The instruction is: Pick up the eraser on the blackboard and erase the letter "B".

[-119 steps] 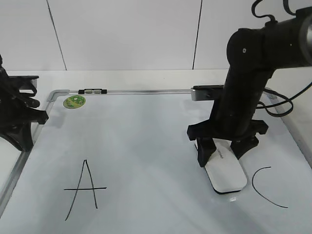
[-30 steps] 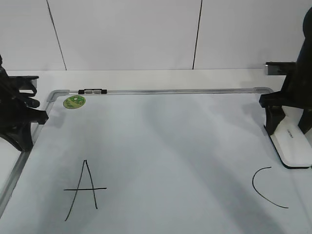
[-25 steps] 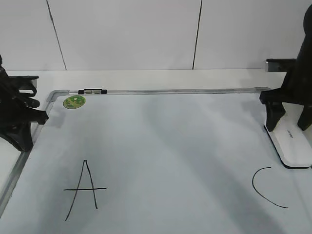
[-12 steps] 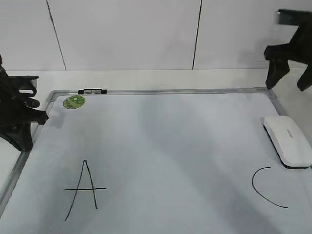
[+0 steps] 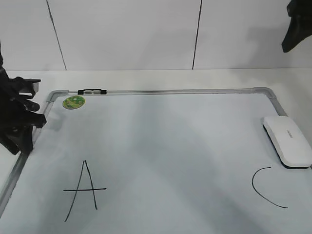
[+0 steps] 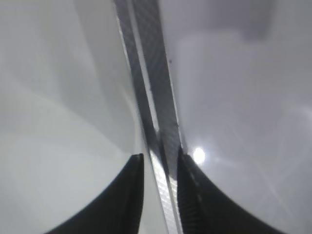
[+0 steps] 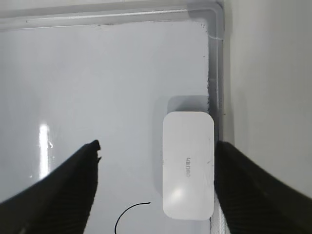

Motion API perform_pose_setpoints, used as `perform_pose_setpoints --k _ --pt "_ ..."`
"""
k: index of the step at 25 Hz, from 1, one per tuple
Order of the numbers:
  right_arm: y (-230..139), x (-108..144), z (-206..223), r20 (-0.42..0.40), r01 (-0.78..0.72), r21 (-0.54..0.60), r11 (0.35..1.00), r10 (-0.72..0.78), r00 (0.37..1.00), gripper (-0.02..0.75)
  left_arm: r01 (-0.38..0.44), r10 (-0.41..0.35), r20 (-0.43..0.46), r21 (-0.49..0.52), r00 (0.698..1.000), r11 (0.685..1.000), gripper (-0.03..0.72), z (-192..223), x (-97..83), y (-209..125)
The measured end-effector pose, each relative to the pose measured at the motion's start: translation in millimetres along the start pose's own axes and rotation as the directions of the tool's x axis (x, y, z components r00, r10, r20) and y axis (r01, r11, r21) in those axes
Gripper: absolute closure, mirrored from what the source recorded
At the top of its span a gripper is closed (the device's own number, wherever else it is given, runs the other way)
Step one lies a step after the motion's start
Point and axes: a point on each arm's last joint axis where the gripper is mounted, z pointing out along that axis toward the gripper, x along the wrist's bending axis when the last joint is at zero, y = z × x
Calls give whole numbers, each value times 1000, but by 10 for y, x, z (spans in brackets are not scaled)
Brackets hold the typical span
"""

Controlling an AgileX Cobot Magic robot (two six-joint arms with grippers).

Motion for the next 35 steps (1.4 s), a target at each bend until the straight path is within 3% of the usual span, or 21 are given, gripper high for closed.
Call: perform_pose_setpoints --k 2,5,11,16,20,27,35 --pt "-21 10 -98 -1 2 -20 1000 -2 1000 147 -2 2 1 16 1000 1000 421 -25 -2 12" --pt "-49 21 -213 -2 5 -44 999 -5 1000 147 -9 9 -1 -1 1000 1000 373 -115 -7 67" --pt "-143 54 -541 -7 13 -119 993 -14 1000 148 -19 19 2 -17 1000 1000 361 -419 -36 88" --pt "-364 90 -955 -10 22 -210 977 -24 1000 148 -29 28 -7 -92 1000 995 361 -745 -63 -4" --pt "-706 91 -1104 -10 23 -219 975 -26 1000 148 -37 35 -11 -179 999 983 361 -1091 -100 -185" --pt "-1622 48 -1176 5 31 -201 979 -31 1000 148 -48 45 -16 -305 999 951 361 -1564 -165 -882" --pt "-2475 -10 -1271 43 58 -300 952 -47 998 148 -74 54 -55 -469 997 880 361 -1850 -202 -1944"
